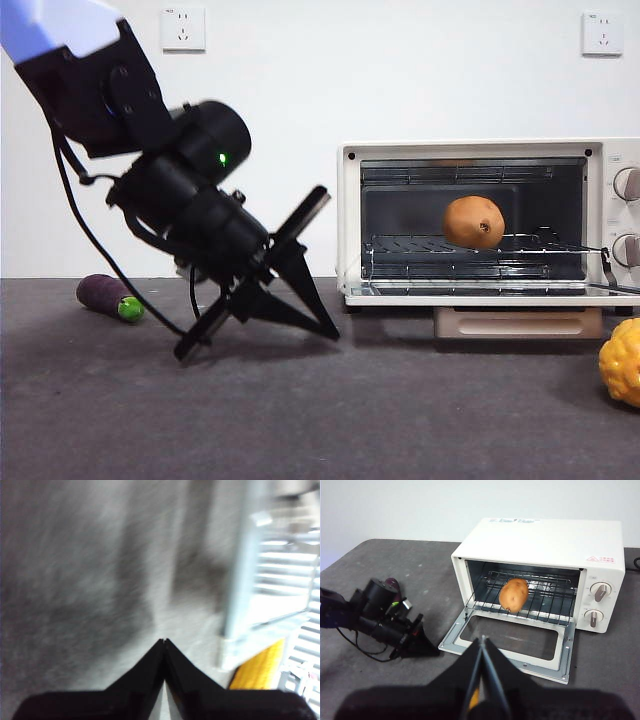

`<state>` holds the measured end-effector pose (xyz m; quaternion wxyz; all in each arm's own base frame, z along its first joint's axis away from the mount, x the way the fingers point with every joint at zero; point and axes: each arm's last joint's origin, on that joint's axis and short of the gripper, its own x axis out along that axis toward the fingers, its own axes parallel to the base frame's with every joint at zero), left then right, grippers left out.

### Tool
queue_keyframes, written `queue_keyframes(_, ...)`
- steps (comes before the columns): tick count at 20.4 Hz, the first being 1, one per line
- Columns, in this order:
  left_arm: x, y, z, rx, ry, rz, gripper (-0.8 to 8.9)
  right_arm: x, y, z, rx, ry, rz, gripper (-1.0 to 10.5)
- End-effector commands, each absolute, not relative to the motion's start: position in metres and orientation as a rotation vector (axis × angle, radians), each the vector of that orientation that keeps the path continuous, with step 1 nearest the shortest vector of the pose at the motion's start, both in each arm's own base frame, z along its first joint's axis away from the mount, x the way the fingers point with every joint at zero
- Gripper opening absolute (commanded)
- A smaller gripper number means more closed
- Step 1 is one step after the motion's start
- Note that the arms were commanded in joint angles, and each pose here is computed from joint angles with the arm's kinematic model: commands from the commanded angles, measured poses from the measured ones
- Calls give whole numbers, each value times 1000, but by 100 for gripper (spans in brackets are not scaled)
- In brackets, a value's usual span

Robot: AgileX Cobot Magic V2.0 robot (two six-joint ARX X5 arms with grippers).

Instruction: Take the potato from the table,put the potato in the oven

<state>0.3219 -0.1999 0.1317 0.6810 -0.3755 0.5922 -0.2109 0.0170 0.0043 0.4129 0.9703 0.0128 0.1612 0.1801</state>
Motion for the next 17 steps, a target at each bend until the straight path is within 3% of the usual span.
queue_keyframes(1,323,-202,124,-864,1356,-500,-7,16,4,413,18,318,366,-4)
queue_keyframes(17,331,-219,144,-870,1319,-633,-8,16,3,412,11,333,364,-4)
